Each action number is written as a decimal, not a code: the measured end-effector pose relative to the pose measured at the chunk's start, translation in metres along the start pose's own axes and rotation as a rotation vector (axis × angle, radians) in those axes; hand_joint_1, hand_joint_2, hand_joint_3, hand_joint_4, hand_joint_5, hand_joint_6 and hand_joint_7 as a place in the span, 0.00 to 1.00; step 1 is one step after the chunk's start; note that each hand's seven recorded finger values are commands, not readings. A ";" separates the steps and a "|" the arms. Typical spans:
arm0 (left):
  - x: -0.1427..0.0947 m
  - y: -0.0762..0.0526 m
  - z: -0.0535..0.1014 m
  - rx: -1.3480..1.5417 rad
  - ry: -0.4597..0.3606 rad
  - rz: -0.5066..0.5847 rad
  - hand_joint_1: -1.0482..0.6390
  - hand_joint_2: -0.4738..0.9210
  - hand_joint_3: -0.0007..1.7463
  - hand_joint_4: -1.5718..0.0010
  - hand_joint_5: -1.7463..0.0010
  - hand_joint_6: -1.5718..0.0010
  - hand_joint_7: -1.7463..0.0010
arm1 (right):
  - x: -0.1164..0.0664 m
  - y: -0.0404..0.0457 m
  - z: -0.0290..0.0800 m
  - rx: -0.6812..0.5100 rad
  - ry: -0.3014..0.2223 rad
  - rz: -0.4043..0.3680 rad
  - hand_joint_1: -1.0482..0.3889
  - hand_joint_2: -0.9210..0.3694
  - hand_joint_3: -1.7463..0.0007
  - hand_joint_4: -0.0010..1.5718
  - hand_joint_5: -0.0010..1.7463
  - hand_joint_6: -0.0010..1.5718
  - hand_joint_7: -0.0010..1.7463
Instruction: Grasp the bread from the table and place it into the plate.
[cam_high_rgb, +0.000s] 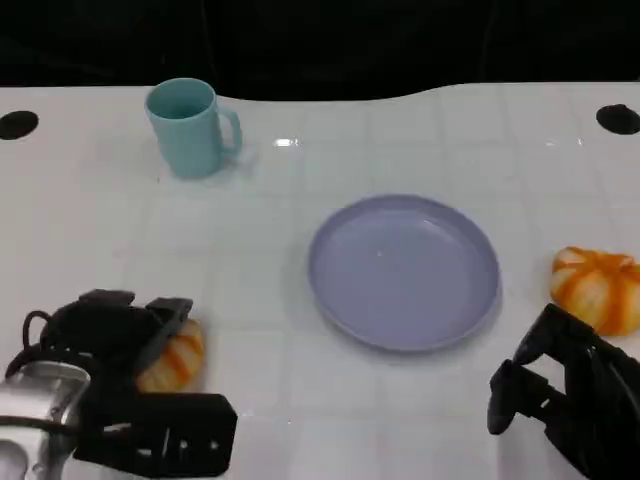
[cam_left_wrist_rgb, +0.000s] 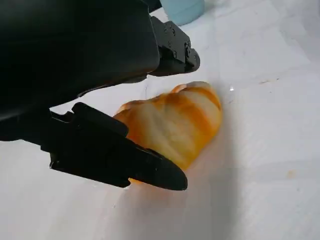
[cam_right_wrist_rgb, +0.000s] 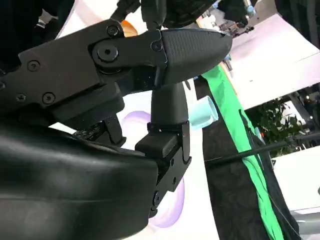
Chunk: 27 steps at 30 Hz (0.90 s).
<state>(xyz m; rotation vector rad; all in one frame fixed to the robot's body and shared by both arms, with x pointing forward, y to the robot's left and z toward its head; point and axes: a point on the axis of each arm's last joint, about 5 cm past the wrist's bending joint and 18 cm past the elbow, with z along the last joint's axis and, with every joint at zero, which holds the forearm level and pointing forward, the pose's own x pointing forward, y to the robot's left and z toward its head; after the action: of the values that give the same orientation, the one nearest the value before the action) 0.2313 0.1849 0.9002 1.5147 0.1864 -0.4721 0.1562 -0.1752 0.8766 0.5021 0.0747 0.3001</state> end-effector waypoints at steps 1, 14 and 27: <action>0.003 -0.002 -0.001 -0.001 0.003 -0.006 0.28 0.99 0.00 0.95 0.97 0.91 0.99 | 0.000 -0.0001 0.000 0.001 0.000 0.000 0.30 0.00 0.80 0.48 1.00 0.39 0.92; 0.019 -0.011 -0.009 -0.145 -0.049 0.057 0.46 1.00 0.16 0.55 0.21 0.39 0.89 | 0.000 0.0000 0.000 0.006 0.005 0.001 0.30 0.00 0.78 0.48 1.00 0.39 0.92; 0.024 -0.020 -0.010 -0.230 -0.084 0.276 0.46 1.00 0.16 0.47 0.00 0.58 0.16 | 0.000 -0.0011 0.001 -0.006 0.007 0.006 0.31 0.00 0.78 0.48 1.00 0.39 0.92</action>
<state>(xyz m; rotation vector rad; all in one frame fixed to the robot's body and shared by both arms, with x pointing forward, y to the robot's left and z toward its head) 0.2459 0.1903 0.8716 1.2685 -0.0340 -0.2815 0.1570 -0.1768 0.8774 0.4960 0.0788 0.3079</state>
